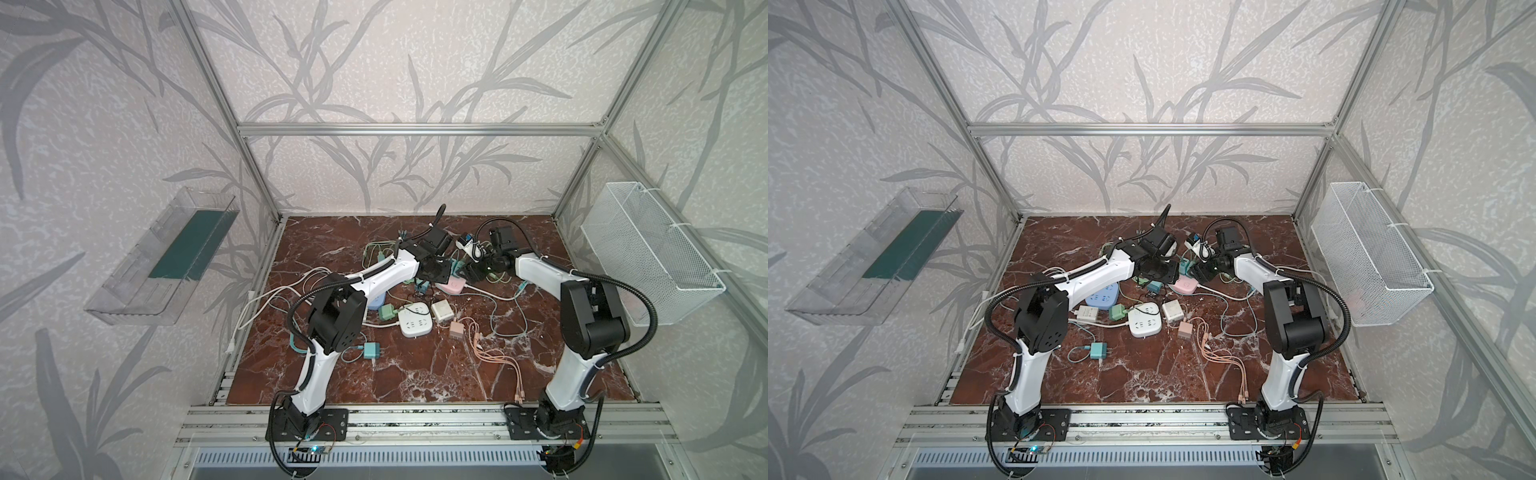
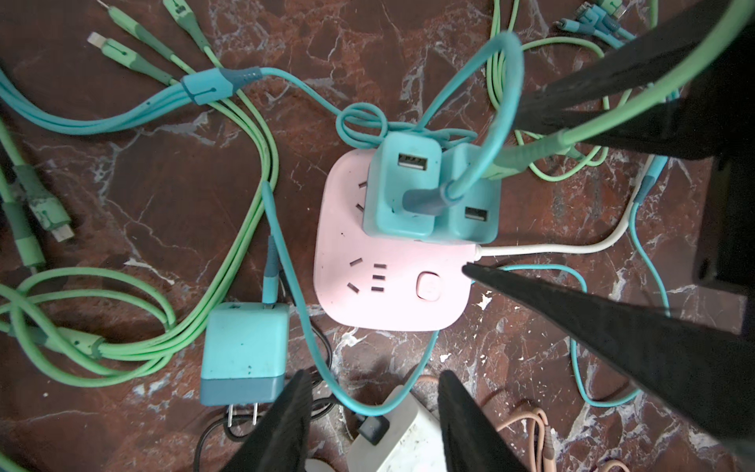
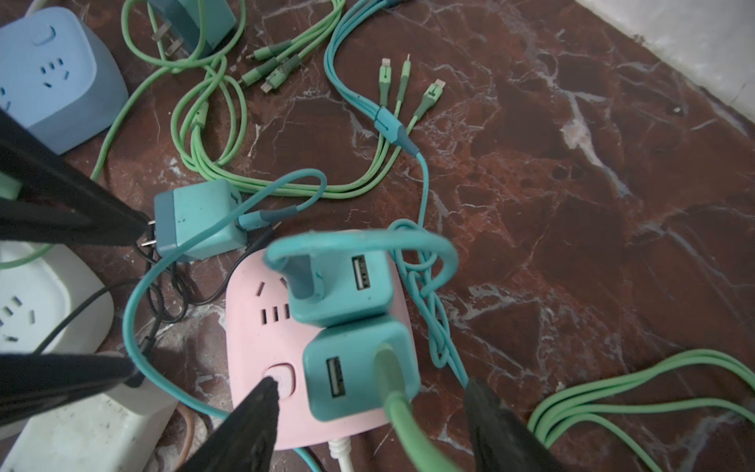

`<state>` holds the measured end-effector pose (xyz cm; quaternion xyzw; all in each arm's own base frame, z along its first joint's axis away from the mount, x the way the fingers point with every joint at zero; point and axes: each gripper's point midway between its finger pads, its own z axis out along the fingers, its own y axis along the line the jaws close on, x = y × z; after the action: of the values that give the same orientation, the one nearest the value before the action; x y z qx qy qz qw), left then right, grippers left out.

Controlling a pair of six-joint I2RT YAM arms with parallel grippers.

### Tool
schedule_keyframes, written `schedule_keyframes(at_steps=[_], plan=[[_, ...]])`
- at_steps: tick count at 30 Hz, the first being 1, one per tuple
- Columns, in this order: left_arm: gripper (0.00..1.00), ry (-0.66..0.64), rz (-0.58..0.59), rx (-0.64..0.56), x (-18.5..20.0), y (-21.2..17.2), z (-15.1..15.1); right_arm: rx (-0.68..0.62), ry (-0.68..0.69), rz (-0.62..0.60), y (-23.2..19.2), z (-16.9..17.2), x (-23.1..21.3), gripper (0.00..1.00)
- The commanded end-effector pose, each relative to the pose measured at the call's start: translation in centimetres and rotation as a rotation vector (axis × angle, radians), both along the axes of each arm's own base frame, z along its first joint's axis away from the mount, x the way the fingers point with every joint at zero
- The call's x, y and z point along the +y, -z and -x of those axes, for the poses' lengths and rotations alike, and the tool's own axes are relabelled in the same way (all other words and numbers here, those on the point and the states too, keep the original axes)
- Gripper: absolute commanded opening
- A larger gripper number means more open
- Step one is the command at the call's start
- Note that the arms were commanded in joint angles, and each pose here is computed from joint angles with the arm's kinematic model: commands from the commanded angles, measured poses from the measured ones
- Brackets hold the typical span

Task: Pull the plug off the socket

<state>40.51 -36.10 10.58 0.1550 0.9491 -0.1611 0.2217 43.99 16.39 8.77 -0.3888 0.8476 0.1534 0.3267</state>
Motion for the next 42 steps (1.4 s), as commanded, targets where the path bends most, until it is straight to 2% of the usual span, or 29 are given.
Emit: schedule_keyframes(at_steps=[1,8,33,42], plan=[[0.52,0.022,-0.031,-0.010,-0.3,0.0,-0.6,0.005,-0.065,0.025,0.0,0.2,0.1,0.72],[0.52,0.030,-0.023,-0.022,-1.0,0.2,-1.1,0.046,-0.091,0.045,1.1,0.2,0.2,0.70],[0.48,0.035,-0.127,0.033,-0.4,5.6,-0.7,0.094,-0.081,0.126,3.5,-0.1,1.0,0.65],[0.48,0.035,-0.091,0.050,-0.8,6.4,-0.6,0.114,-0.091,0.116,4.0,0.2,1.4,0.61]])
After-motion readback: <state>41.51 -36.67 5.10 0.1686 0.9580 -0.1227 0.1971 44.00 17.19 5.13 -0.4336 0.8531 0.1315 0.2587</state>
